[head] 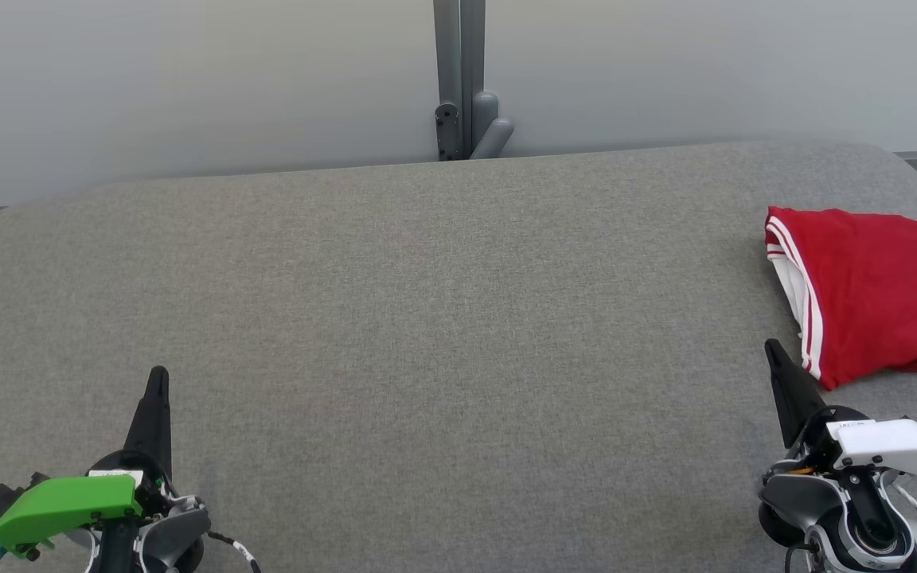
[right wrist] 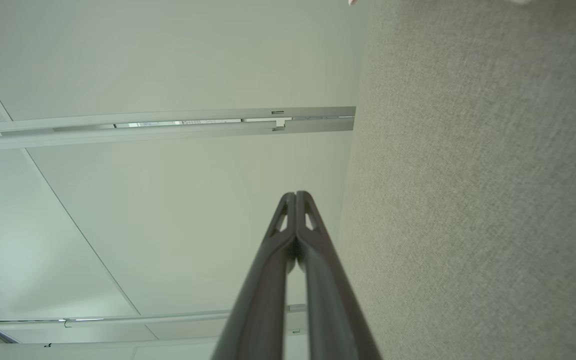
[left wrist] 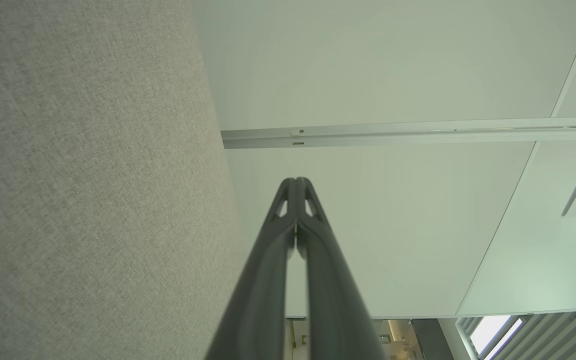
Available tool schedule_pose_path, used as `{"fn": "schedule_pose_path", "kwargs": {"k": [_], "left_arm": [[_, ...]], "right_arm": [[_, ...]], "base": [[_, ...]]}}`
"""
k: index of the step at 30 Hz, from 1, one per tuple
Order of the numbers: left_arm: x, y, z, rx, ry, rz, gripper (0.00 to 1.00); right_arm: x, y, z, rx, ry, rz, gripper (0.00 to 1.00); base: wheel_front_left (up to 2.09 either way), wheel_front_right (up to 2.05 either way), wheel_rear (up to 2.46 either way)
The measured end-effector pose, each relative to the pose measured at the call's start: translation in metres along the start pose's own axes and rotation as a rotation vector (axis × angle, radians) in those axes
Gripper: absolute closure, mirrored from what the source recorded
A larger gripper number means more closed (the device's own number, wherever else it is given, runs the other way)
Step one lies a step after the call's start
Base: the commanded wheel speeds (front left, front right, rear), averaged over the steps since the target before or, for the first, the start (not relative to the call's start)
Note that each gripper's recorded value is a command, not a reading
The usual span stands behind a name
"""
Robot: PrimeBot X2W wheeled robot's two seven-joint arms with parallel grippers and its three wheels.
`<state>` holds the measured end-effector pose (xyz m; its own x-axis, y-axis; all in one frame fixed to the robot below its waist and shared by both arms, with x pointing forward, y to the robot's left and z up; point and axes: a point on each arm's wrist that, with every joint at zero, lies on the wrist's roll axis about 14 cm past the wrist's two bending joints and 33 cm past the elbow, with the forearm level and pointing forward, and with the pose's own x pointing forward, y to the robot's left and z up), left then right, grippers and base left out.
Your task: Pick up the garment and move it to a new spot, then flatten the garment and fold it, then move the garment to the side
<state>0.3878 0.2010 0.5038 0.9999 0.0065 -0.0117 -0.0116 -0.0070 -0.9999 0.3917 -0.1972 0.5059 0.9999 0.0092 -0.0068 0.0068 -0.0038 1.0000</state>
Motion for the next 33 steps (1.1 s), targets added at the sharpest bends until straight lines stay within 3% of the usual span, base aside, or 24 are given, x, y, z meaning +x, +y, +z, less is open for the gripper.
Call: {"fn": "schedule_pose_path", "kwargs": {"k": [33], "left_arm": [[0.0,0.0,0.0,0.0,0.0,0.0,1.0]], "right_arm": [[0.0,0.0,0.0,0.0,0.0,0.0,1.0]], "base": [[0.0,0.0,0.0]]}}
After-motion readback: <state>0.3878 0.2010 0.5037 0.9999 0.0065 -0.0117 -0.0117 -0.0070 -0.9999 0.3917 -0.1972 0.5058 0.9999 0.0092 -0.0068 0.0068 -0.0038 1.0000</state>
